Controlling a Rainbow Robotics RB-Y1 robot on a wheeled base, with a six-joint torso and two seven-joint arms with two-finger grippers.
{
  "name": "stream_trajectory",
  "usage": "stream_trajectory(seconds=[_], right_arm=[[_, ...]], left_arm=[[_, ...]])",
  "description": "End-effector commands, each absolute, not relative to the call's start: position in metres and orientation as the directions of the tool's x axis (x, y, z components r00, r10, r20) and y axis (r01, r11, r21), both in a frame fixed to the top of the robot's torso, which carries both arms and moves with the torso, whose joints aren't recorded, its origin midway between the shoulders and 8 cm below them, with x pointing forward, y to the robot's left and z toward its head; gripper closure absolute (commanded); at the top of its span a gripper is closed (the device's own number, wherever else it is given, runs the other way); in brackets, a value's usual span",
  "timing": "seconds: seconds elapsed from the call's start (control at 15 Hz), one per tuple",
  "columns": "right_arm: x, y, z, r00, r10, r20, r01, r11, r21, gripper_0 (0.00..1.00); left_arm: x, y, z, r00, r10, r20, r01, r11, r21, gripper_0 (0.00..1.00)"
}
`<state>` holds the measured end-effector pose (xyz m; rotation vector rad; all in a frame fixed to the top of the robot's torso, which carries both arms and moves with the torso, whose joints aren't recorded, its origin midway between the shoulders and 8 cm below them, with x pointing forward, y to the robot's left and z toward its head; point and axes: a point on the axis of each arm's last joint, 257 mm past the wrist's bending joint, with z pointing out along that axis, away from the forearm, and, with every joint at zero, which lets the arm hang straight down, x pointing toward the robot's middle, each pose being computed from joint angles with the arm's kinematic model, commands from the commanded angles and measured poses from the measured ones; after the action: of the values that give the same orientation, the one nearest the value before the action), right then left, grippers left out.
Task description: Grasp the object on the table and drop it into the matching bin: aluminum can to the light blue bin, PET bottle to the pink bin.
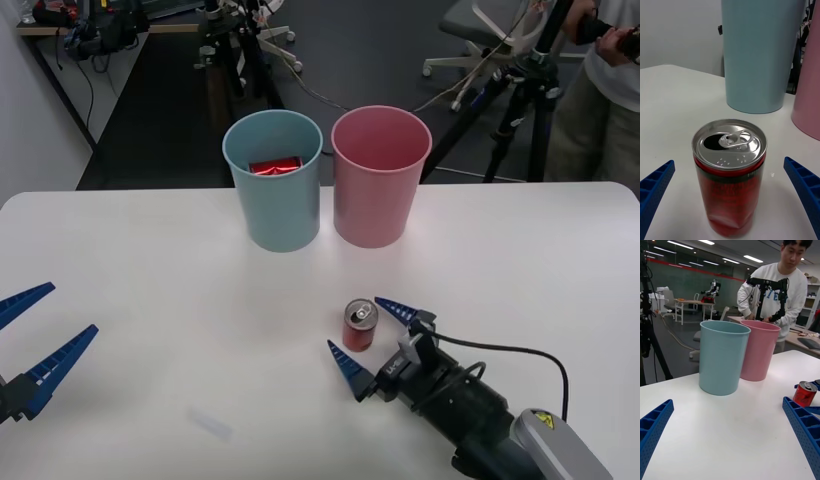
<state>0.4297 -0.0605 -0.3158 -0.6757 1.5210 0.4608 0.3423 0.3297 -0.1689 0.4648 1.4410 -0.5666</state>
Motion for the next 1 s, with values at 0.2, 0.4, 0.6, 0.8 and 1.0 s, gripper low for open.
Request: stream_trajectory(seconds=[0.2, 0.4, 0.6, 0.8, 1.0], right_arm=[[0.434, -0.054, -0.315, 0.018, -0.142, -0.990, -0.655, 0.746, -0.119, 0.00], [0.433, -0.049, -0.315, 0.020, -0.139, -0.990, -0.659, 0.743, -0.118, 0.00], [0.433, -0.047, -0.315, 0.019, -0.140, -0.990, -0.660, 0.742, -0.118, 0.00], [0.434, -0.048, -0.316, 0.016, -0.142, -0.990, -0.657, 0.745, -0.117, 0.00], [0.434, -0.049, -0.317, 0.011, -0.140, -0.990, -0.656, 0.746, -0.113, 1.00]], left_arm=[[0.342, 0.330, -0.169, 0.041, -0.082, -0.996, 0.618, 0.785, -0.039, 0.00], [0.342, 0.330, -0.169, 0.041, -0.082, -0.996, 0.618, 0.785, -0.039, 0.00], [0.342, 0.330, -0.169, 0.041, -0.082, -0.996, 0.618, 0.785, -0.039, 0.00], [0.342, 0.330, -0.169, 0.041, -0.082, -0.996, 0.618, 0.785, -0.039, 0.00], [0.342, 0.330, -0.169, 0.041, -0.082, -0.996, 0.618, 0.785, -0.039, 0.00]])
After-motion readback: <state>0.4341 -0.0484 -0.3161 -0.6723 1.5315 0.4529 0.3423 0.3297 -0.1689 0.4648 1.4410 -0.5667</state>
